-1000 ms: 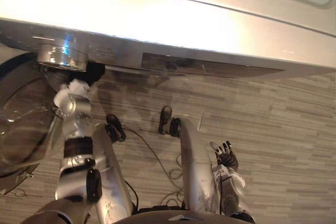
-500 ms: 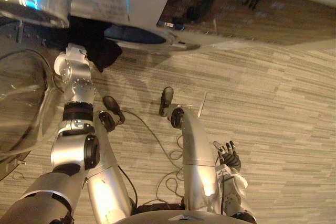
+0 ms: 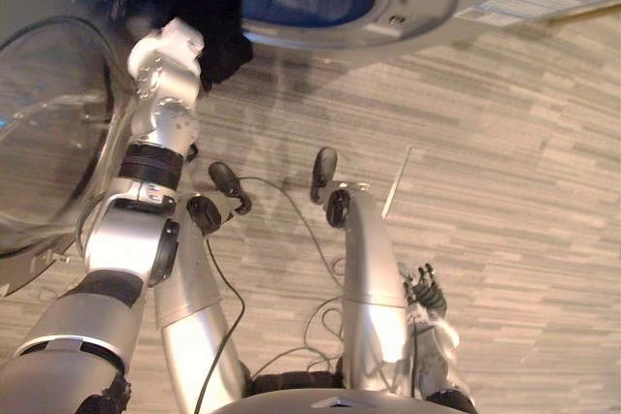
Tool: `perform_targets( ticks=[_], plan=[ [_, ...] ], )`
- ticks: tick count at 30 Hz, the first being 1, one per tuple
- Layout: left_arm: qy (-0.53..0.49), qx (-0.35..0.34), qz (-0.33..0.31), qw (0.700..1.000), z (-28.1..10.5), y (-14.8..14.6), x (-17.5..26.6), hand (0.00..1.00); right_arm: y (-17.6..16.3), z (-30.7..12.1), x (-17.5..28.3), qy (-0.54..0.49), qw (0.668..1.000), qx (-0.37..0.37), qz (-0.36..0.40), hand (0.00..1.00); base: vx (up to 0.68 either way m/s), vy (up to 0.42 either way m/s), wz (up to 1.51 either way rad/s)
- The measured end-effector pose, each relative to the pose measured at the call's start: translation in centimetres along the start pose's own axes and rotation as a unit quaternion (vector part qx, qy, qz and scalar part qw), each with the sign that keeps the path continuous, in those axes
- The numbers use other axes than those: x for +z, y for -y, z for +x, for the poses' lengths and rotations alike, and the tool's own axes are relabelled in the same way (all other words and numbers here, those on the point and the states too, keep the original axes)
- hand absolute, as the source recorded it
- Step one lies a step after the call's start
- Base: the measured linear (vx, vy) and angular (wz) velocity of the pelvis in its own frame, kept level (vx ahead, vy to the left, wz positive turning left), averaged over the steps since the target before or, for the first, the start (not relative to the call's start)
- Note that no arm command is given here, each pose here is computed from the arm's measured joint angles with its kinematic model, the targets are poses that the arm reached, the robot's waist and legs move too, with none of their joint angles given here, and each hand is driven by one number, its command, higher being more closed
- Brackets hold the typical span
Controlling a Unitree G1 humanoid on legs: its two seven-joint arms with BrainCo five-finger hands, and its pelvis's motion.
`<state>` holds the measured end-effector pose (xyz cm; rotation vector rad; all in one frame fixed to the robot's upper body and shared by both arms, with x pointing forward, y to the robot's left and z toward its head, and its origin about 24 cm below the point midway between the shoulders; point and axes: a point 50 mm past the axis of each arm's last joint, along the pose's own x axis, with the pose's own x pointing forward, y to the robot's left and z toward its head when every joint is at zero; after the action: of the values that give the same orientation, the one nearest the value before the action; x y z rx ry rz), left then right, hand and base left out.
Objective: Pick up the laundry basket with both hands and put the clothes into the washing machine.
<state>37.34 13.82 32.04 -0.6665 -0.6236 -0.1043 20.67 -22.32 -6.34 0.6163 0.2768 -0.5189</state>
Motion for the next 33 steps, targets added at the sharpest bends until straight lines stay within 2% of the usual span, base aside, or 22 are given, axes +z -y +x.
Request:
perform_targets(
  ticks=[1, 2, 3, 4, 6, 9, 14, 17, 21, 24, 33],
  plan=[
    [0.036, -0.077, -0.03, 0.996, -0.8, 3.3, 1.3, 1.0, -0.5, 0.1, 0.0, 0.0, 1.0, 0.009, 0.0, 0.0, -0.08, 0.07, -0.19],
    [0.052, -0.109, -0.066, 0.991, -2.0, 5.0, 1.6, 1.0, -0.7, 0.1, -0.1, -0.002, 1.0, 0.013, -0.002, 0.0, -0.08, 0.07, -0.17],
    [0.04, -0.091, -0.075, 0.992, -2.4, 4.5, 0.8, 1.0, -0.8, 0.1, 0.0, -0.001, 1.0, 0.016, -0.002, 0.0, -0.06, 0.018, -0.19],
    [0.033, -0.061, -0.089, 0.994, -3.8, 2.6, -0.5, 1.0, -1.3, 0.0, -0.1, 0.0, 1.0, 0.025, -0.005, 0.0, -0.01, -0.035, -0.13],
    [0.036, -0.053, -0.104, 0.993, -6.8, 1.9, -1.7, 1.0, -1.3, -0.1, 0.1, 0.003, 1.0, 0.029, -0.007, 0.0, -0.01, -0.09, -0.08],
    [0.008, -0.019, -0.089, 0.996, -11.3, -0.2, -3.9, 1.0, -1.3, -0.1, 0.2, 0.009, 1.0, 0.028, -0.01, 0.0, -0.01, -0.159, 0.11],
    [-0.078, -0.113, -0.106, 0.985, -17.5, 1.9, -7.0, 1.0, -0.8, 0.0, 0.8, 0.021, 0.999, 0.025, -0.02, 0.0, -0.04, -0.154, 0.19],
    [-0.135, -0.129, -0.118, 0.975, -19.7, 2.0, -9.0, 1.0, -0.6, 0.1, 1.2, 0.027, 0.999, 0.027, -0.03, 0.0, -0.03, -0.139, 0.11],
    [-0.162, -0.118, -0.108, 0.974, -19.6, 1.4, -10.4, 1.0, -0.6, 0.2, 1.4, 0.029, 0.999, 0.028, -0.034, 0.0, -0.02, -0.092, 0.02],
    [-0.16, -0.092, -0.092, 0.978, -18.0, 0.5, -11.0, 1.0, -0.6, 0.2, 1.4, 0.029, 0.999, 0.029, -0.034, 0.0, -0.04, -0.07, -0.06],
    [-0.075, 0.017, -0.016, 0.997, -9.1, -3.0, -8.4, 1.0, -1.0, 0.1, 1.3, 0.026, 0.998, 0.039, -0.043, 0.0, -0.06, -0.036, -0.13]
  ],
)
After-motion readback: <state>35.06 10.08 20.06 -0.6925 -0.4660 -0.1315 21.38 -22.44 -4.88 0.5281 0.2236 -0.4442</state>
